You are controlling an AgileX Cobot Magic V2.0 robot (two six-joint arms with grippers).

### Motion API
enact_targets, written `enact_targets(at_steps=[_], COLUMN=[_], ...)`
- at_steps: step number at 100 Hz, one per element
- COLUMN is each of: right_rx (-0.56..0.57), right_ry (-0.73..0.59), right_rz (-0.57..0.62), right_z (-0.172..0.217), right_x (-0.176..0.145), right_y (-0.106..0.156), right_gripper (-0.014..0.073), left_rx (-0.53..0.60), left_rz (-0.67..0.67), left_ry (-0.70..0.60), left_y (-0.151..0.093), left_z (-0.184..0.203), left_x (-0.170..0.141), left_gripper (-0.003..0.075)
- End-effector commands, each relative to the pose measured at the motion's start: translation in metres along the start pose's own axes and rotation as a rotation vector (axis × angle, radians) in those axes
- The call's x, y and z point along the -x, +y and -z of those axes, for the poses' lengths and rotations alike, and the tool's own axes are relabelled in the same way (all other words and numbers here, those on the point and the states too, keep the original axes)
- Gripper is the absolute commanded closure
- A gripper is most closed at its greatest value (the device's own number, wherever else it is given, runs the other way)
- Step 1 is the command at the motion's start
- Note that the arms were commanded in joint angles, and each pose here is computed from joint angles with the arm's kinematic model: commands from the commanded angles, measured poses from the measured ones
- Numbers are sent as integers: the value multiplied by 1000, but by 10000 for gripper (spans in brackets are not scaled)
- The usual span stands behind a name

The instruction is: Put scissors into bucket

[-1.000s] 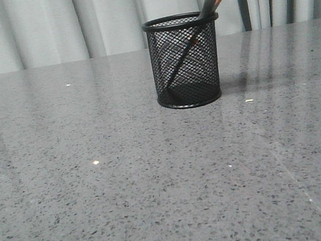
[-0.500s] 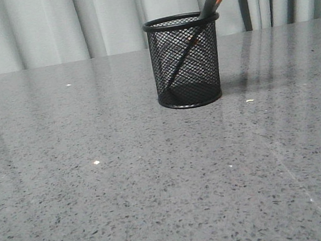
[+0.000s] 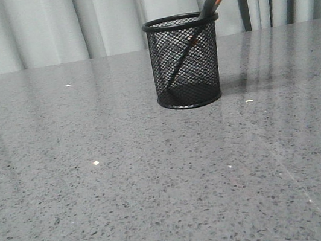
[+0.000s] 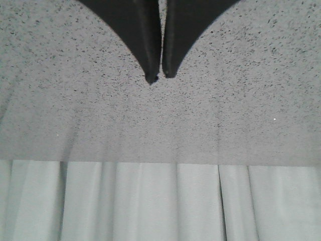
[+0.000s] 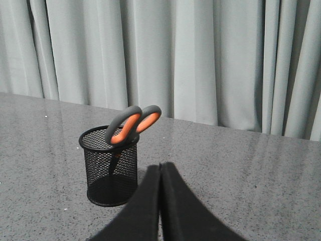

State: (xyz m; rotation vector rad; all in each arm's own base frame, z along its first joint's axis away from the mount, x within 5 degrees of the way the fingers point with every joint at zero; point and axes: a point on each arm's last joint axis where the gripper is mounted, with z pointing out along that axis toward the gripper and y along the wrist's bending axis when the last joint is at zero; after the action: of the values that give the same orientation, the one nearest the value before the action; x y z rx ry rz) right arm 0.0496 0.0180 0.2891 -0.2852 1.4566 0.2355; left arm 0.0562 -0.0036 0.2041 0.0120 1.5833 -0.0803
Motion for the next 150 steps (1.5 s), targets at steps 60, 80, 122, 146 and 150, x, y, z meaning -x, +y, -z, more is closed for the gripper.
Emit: enact_targets(at_steps=[60,80,122,146,150], right_rx=[-17,-17,-224,-285,-286], right_ry=[-98,-98,-59,62,87], right_rz=[1,1,-10,10,16], right_z=[1,1,-2,8,8], right_x=[15,15,-56,-87,-89], right_y=[-2,-2,-12,-12,-12], right_gripper=[651,651,651,651,651], left_rx=[4,4,4,4,4], left_rz=[16,16,16,16,16], left_ry=[-51,-51,-51,-50,-50], left_y=[1,1,1,1,1], left_z=[0,0,0,0,0], left_x=[-7,-7,-7,-7,-7], left_gripper=[739,740,740,740,740])
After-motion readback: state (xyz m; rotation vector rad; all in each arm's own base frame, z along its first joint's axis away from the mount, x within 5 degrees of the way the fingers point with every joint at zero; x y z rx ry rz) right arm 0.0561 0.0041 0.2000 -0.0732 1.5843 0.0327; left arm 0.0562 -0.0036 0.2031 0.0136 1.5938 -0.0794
